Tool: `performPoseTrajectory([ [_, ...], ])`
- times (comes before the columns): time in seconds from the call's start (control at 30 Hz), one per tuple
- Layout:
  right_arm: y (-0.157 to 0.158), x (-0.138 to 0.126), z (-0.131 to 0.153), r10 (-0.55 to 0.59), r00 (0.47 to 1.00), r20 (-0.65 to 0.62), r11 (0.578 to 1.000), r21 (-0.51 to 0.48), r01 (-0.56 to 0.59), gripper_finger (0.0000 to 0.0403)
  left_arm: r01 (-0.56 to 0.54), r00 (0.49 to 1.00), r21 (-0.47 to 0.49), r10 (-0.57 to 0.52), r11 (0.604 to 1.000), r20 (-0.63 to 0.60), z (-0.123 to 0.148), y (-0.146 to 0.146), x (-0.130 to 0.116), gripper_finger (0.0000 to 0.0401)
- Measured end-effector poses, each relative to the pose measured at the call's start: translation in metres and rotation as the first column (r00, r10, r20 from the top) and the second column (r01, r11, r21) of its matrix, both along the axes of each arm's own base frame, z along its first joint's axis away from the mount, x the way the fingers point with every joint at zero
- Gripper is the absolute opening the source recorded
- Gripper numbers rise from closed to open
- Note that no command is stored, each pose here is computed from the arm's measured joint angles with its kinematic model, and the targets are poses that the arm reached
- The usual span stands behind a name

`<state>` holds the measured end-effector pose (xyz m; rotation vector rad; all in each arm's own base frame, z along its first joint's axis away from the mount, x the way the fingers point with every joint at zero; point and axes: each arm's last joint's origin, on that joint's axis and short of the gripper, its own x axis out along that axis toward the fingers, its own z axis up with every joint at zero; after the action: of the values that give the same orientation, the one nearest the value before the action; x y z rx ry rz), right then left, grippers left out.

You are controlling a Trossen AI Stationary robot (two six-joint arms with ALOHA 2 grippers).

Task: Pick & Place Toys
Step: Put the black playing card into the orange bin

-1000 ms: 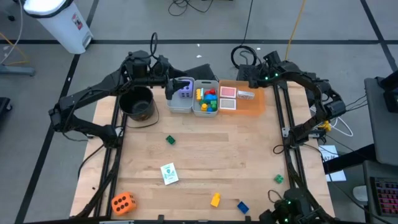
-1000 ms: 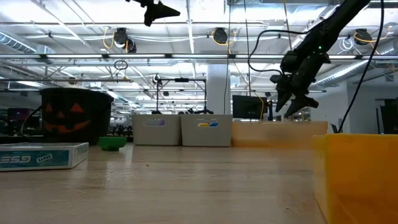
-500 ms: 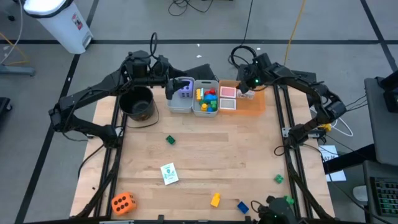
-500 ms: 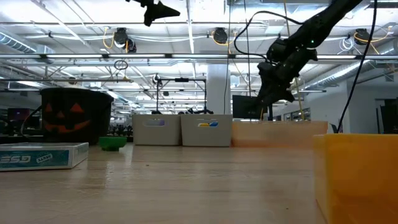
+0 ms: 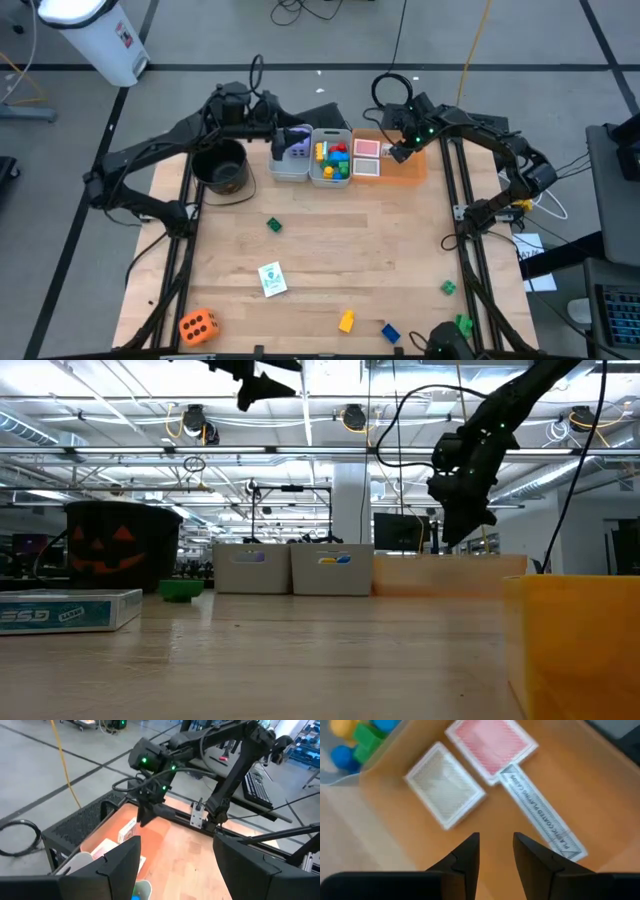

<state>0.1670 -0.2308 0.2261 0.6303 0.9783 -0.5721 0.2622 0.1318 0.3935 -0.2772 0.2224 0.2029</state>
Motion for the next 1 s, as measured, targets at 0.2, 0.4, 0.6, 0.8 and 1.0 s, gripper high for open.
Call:
performPoseTrajectory([
  [0.2, -0.002, -0.002, -0.001, -0.013, 0.997, -0.082, 0.998, -0.068, 0.008, 0.0107, 0.007, 1.000, -0.042, -0.008, 0.999, -0.016, -0.009, 0.003, 0.009, 0.0257],
  [0.4, -0.003, -0.002, -0.002, -0.002, 0.997, -0.083, 0.998, -0.064, -0.004, 0.0106, 0.046, 0.999, -0.059, -0.046, 0.997, 0.001, -0.010, 0.003, 0.013, 0.0257],
  [0.6, -0.003, -0.001, -0.002, -0.006, 0.997, -0.076, 0.998, -0.069, 0.001, 0.0093, 0.046, 0.999, -0.049, -0.045, 0.998, 0.015, -0.008, 0.004, 0.014, 0.0257],
  [0.8, -0.002, 0.000, -0.002, 0.015, 0.999, -0.039, 0.999, -0.041, -0.016, 0.0049, 0.040, 0.999, -0.045, -0.039, 0.998, 0.014, -0.008, 0.004, 0.014, 0.0257],
  [1.0, 0.001, 0.000, -0.008, 0.014, 1.000, -0.025, 1.000, -0.006, -0.014, 0.0013, 0.037, 0.999, -0.043, -0.036, 0.998, 0.014, -0.008, 0.005, 0.013, 0.0257],
])
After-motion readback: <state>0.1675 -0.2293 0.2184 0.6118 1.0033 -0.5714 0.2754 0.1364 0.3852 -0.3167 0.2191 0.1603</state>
